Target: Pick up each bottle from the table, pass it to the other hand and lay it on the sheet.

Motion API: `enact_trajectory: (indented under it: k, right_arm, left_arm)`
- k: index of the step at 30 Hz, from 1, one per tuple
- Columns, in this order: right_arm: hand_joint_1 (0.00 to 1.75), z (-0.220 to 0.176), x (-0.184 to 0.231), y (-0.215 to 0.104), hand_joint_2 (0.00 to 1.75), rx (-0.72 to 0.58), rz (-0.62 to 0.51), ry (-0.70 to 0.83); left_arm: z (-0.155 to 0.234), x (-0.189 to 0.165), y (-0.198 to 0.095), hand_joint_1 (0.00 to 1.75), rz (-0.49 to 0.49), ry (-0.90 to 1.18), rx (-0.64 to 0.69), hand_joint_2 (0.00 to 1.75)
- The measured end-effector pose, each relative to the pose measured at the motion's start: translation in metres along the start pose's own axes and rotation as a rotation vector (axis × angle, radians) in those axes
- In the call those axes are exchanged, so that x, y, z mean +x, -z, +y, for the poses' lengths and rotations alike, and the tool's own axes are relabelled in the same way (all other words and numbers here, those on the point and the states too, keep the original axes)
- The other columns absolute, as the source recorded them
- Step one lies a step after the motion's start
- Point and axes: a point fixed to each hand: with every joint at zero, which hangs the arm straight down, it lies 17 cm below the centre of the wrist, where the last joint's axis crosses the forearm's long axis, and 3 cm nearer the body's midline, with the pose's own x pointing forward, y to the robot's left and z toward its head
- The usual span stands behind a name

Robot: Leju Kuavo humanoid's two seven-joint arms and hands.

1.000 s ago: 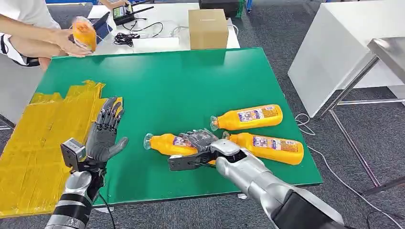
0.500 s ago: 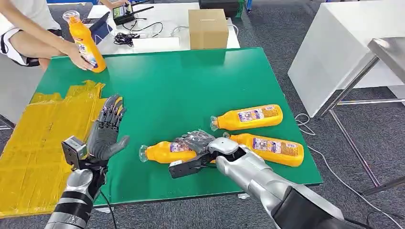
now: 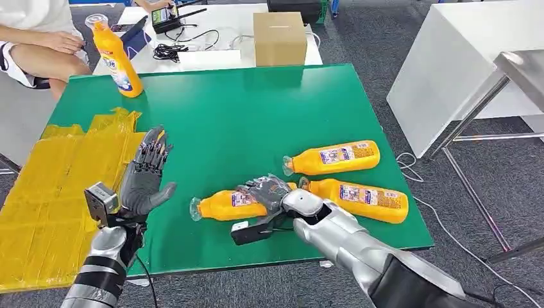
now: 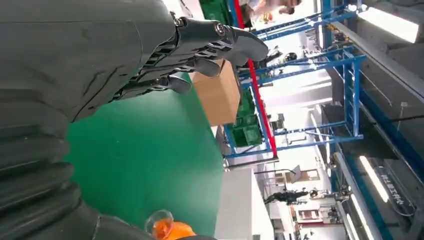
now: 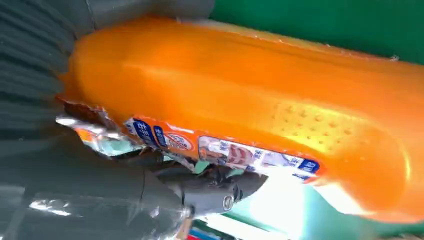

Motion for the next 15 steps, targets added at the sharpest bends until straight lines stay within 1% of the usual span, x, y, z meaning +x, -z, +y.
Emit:
enact_trajectory:
  k: [4,7,15]
  right_arm:
    - [0.0,0.006,-0.008,-0.001,1.75,0.021,0.066,0.01]
    - [0.0,0.004,-0.012,0.0,1.75,0.013,0.106,0.042]
    - [0.0,0.004,-0.019,-0.001,1.75,-0.014,0.172,0.103]
  left_arm:
    - [0.002,-0.002,-0.002,0.0,0.005,0.007,0.009,1.75]
    - [0.002,-0.004,-0.005,0.0,0.014,0.01,0.014,1.75]
    - [0.002,-0.006,-0.01,0.0,0.025,0.016,0.02,1.75]
